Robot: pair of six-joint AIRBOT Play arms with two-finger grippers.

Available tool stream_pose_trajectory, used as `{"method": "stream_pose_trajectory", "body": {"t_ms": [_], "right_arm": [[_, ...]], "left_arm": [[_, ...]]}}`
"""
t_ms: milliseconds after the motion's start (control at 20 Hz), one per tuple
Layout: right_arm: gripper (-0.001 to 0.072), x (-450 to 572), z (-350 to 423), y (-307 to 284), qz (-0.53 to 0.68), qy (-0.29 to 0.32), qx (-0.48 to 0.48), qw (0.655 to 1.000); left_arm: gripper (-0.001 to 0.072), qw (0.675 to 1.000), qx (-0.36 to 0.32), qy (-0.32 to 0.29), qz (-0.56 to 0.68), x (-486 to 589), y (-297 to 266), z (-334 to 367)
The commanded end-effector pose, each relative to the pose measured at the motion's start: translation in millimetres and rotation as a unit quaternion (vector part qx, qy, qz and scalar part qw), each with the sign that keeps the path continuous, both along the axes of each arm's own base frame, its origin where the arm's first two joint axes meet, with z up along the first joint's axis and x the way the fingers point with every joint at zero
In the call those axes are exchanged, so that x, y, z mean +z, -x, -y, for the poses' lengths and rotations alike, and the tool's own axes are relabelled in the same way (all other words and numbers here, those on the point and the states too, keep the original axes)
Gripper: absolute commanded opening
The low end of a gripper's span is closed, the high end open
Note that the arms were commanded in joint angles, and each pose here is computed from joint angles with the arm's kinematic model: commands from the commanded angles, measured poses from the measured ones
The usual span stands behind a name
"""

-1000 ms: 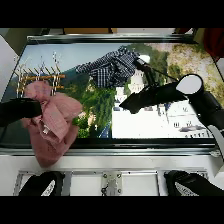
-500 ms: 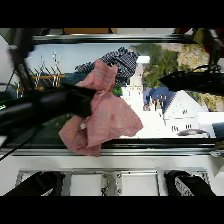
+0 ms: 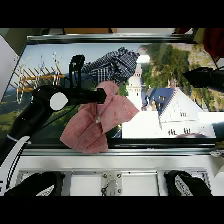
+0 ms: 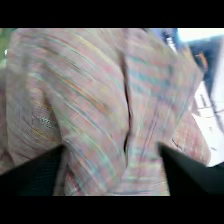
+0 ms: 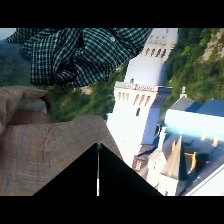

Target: Fold the clothes and pants, and hang the long-sleeved shirts on hangers.

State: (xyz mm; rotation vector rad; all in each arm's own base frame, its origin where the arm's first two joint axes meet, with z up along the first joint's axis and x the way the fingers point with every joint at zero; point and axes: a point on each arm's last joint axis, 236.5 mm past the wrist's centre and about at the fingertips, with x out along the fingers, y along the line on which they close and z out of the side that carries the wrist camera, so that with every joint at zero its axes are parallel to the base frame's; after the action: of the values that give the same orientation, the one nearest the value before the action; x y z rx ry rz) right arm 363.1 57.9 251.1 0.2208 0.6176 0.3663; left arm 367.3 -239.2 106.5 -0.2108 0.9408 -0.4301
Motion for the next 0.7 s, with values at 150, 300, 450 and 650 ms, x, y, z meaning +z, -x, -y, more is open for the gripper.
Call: {"method": "stream_pose_trajectory", "body": {"t_ms": [150, 300, 450, 650], "right_arm": [[0.0012, -6, 0, 5, -0.016, 0.002, 0.005, 1.000], [0.0013, -10, 0, 7, -0.024, 0.008, 0.007, 1.000], [0.0012, -15, 5, 9, -0.031, 0.020, 0.004, 0.999], [0.0012, -15, 5, 9, -0.034, 0.018, 0.002, 0.999]], "left_arm": [[0.0674, 0.997, -0.001, -0.057, -0.045, -27, -23, -47], [0.0674, 0.986, -0.104, -0.108, -0.073, -56, 5, -14], [0.0674, 0.962, -0.210, -0.154, -0.077, -75, 48, 30], [0.0675, 0.917, -0.272, -0.292, 0.023, -77, 57, 49]]}}
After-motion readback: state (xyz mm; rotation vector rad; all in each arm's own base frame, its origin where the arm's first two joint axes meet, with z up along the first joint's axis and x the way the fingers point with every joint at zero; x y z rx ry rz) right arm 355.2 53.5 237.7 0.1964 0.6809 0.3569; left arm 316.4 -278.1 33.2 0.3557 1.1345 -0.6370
